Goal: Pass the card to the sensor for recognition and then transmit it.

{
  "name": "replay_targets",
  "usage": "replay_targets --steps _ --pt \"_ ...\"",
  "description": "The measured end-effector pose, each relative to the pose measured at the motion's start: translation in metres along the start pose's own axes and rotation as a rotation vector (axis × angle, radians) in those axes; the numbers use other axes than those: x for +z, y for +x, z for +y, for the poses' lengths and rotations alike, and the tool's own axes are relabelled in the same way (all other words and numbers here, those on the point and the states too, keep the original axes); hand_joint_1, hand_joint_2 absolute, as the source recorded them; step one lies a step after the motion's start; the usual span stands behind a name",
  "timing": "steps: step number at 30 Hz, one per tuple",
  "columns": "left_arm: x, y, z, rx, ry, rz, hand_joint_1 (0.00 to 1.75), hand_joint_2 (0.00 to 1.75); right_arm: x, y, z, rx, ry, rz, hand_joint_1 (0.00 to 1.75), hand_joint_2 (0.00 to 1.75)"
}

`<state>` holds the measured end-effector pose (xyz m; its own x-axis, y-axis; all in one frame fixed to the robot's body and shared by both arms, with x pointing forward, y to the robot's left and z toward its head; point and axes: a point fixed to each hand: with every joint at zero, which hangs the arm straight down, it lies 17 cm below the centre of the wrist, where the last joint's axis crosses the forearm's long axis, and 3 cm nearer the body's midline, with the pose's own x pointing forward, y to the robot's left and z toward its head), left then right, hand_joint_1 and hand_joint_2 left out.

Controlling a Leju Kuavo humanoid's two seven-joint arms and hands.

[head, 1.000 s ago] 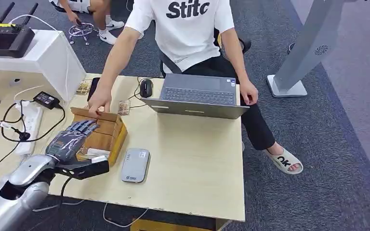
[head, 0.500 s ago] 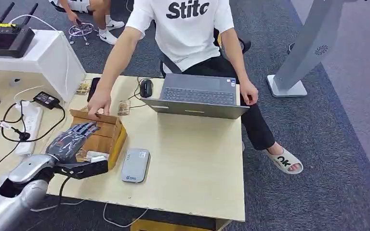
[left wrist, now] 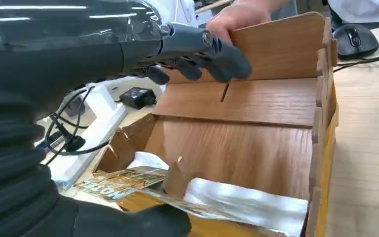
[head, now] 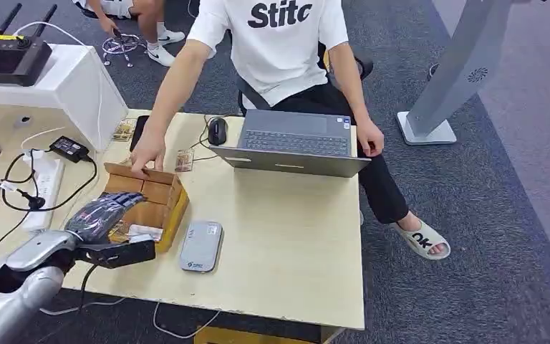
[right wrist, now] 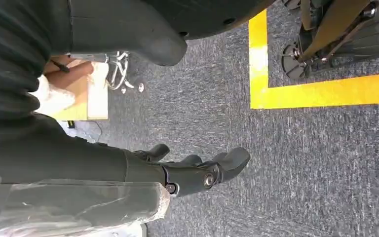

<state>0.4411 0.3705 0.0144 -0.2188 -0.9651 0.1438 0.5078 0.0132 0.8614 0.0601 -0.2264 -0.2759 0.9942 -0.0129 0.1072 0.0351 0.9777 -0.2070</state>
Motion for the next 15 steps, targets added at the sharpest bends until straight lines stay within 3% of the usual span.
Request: replay_targets --steps 12,14,15 --pt "0.0016 -0.0012 -0.0034 0.000 -0.011 -0.002 0.58 1.75 0.0001 -0.0001 0.0002 0.002 0.001 0.001 0.00 1.75" --pt "0.0016 -0.0009 -0.0036 0.001 -0.012 -0.002 0.75 1.75 0.0001 -0.0001 0.0002 0.003 0.001 0.000 0.00 1.75" --pt "0.0016 -0.0005 -0.0038 0.003 -0.012 -0.003 0.96 1.75 0.0001 0.0000 0.0002 0.003 0.001 0.000 0.00 1.75"
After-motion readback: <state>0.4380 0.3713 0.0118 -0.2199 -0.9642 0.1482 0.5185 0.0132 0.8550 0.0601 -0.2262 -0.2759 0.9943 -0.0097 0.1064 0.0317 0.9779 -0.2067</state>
